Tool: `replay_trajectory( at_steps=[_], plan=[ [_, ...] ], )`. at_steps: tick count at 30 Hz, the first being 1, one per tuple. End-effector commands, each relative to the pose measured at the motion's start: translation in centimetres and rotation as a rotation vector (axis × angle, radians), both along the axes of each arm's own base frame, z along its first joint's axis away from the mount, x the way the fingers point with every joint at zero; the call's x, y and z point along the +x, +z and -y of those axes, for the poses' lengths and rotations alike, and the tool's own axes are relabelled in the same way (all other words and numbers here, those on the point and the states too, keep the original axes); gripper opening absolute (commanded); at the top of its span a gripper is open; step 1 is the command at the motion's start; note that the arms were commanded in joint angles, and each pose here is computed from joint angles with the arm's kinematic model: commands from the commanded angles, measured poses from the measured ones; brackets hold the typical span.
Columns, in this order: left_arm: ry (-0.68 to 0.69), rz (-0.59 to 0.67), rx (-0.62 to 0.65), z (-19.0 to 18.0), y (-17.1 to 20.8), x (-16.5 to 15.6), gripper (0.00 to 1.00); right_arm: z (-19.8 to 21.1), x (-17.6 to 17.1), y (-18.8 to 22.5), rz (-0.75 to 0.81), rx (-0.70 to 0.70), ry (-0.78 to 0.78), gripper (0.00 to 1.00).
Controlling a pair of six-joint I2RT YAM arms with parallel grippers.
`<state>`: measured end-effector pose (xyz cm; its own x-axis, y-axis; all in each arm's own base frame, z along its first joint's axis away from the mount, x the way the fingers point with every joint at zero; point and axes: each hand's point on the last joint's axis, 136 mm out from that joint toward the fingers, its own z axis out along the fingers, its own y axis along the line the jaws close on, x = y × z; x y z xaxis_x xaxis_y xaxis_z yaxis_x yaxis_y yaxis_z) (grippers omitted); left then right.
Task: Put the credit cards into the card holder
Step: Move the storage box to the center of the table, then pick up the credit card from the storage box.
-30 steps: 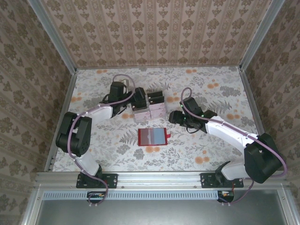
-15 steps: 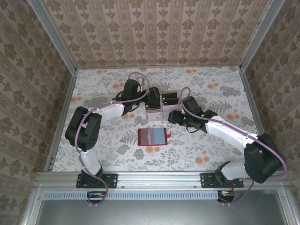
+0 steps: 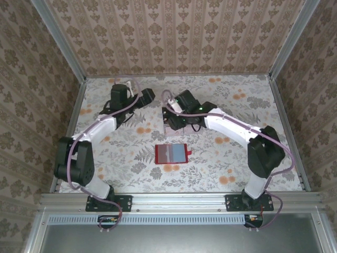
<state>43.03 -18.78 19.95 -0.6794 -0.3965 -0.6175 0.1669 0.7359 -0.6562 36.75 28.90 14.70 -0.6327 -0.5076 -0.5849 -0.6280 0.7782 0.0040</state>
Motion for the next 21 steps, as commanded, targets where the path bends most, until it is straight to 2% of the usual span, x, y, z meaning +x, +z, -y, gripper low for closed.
replay_trajectory(
  at_steps=[1, 9, 21],
  plan=[
    [0.005, -0.058, 0.008, -1.9, -0.7, -2.1, 1.0, 0.8, -0.8, -2.7, -0.009, -0.239, 0.163, 0.53],
    [0.069, -0.071, -0.008, -5.6, -0.4, -4.6, 1.0, 0.0, 1.0, -3.7, 0.046, -0.354, 0.217, 0.48],
    [0.105, -0.087, -0.007, -7.6, -1.2, -6.5, 1.0, -0.6, 2.3, -5.5, 0.058, -0.406, 0.242, 0.43]
  ],
)
